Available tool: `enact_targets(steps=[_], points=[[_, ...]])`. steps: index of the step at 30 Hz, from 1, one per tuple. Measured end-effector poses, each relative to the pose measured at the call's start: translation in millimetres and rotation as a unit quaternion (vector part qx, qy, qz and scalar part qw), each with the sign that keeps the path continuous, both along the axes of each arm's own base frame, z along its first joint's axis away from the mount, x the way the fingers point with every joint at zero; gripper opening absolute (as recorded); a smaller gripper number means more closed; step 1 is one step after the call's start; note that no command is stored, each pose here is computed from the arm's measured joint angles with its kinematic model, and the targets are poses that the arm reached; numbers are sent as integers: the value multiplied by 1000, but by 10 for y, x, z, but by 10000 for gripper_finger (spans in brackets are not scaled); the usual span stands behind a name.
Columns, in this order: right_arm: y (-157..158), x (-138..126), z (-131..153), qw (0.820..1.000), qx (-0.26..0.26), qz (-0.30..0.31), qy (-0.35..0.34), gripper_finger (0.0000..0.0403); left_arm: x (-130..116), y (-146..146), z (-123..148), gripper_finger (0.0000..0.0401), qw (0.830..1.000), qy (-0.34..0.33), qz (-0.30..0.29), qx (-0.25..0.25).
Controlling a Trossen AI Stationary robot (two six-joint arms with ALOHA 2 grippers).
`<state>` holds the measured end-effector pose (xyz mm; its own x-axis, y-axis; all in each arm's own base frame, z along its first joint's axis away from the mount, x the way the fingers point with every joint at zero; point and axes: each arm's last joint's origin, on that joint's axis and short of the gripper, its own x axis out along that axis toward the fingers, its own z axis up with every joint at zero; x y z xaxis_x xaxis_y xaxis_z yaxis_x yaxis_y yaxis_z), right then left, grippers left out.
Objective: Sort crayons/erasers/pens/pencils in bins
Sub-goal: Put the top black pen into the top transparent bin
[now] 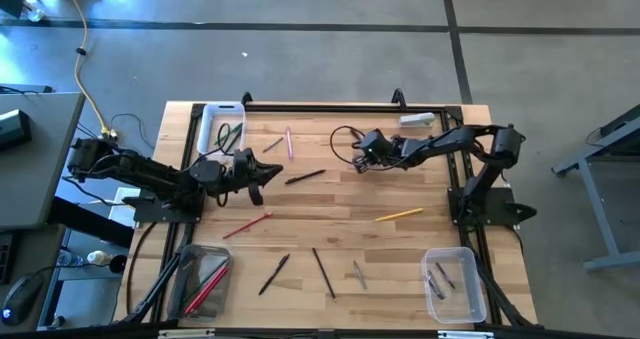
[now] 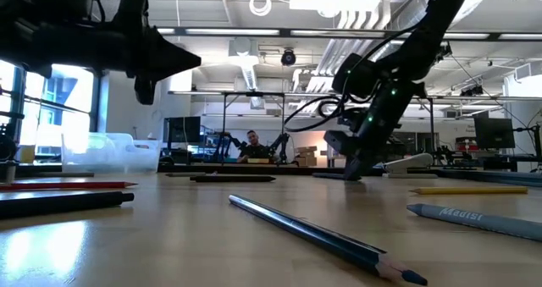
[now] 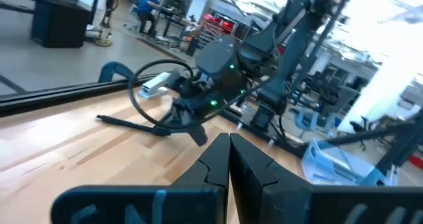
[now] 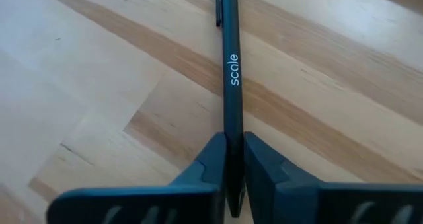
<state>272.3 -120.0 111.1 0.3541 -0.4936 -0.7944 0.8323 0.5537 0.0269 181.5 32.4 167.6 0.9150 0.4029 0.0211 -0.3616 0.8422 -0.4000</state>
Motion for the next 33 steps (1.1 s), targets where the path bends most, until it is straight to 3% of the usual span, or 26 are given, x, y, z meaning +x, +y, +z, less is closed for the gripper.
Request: enact_targets(steps=[4, 9, 14, 19, 28, 33], points=[[105, 43, 81, 998, 2, 37, -41, 12, -7, 39, 0, 0, 1000, -6, 7, -13], [275, 38, 69, 983, -12, 61, -170, 6, -10, 69, 0, 0, 999, -13, -6, -29], [534, -1, 96, 946, -24, 100, -307, 6, 9, 68, 14, 1, 998, -20, -41, -50], [776, 19, 285, 893, -79, 169, -410, 6, 171, 18, 135, 17, 997, -19, -74, -33], [1147, 160, 585, 824, -177, 273, -465, 5, 702, -20, 381, 105, 995, -19, -96, 23], [1318, 159, 691, 790, -206, 301, -493, 5, 866, -16, 566, 148, 992, -46, -94, 69]])
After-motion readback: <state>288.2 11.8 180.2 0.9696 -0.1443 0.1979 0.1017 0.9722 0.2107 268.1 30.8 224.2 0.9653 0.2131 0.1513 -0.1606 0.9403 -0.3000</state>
